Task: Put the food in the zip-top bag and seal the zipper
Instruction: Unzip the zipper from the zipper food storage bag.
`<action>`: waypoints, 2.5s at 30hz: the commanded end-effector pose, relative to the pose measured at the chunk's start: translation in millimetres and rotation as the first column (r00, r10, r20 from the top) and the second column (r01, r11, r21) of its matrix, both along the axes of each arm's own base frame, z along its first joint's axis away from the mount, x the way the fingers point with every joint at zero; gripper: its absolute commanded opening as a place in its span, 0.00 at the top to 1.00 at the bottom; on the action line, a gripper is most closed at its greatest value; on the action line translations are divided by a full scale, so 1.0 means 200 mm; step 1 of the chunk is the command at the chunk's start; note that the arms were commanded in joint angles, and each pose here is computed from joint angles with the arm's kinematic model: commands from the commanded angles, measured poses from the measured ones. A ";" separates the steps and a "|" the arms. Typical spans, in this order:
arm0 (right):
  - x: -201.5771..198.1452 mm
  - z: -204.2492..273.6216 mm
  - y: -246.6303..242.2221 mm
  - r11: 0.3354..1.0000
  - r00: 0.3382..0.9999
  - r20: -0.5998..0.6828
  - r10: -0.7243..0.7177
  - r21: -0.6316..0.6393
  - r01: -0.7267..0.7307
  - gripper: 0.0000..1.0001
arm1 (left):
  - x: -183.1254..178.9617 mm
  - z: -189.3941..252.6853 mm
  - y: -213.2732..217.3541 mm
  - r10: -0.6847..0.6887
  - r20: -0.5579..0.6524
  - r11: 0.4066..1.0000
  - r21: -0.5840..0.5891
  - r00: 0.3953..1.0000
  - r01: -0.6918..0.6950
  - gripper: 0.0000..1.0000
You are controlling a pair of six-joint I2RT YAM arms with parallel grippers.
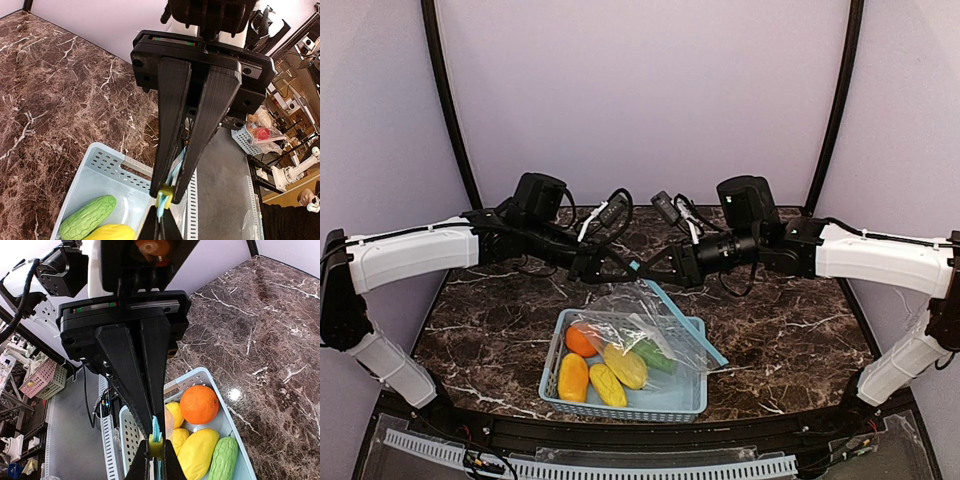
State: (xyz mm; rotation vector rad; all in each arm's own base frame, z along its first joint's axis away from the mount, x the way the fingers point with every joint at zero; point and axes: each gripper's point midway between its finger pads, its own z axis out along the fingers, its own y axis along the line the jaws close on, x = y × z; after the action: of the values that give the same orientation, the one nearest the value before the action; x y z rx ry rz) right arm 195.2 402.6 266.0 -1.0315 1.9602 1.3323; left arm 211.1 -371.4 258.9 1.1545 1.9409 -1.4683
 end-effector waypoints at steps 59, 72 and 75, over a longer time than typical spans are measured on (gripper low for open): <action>0.00 -0.13 -0.06 0.998 0.999 -0.024 -0.039 -0.055 0.037 1.00 | 0.39 0.20 0.37 0.387 0.156 0.921 -0.023 0.909 -0.388 0.99; -0.01 -0.15 -0.07 0.997 0.999 -0.027 -0.047 -0.061 0.046 1.00 | 0.48 0.22 0.47 0.472 0.177 0.879 -0.024 0.864 -0.476 0.99; -0.01 -0.15 -0.07 0.997 0.998 -0.028 -0.051 -0.061 0.049 1.00 | 0.49 0.23 0.50 0.491 0.183 0.869 -0.030 0.852 -0.494 0.99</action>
State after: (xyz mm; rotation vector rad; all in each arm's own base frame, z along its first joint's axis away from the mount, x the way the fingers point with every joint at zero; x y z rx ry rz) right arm 202.5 396.4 243.5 -0.9889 2.0012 1.2699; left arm 298.7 -290.4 291.8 0.7644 1.9655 -1.1064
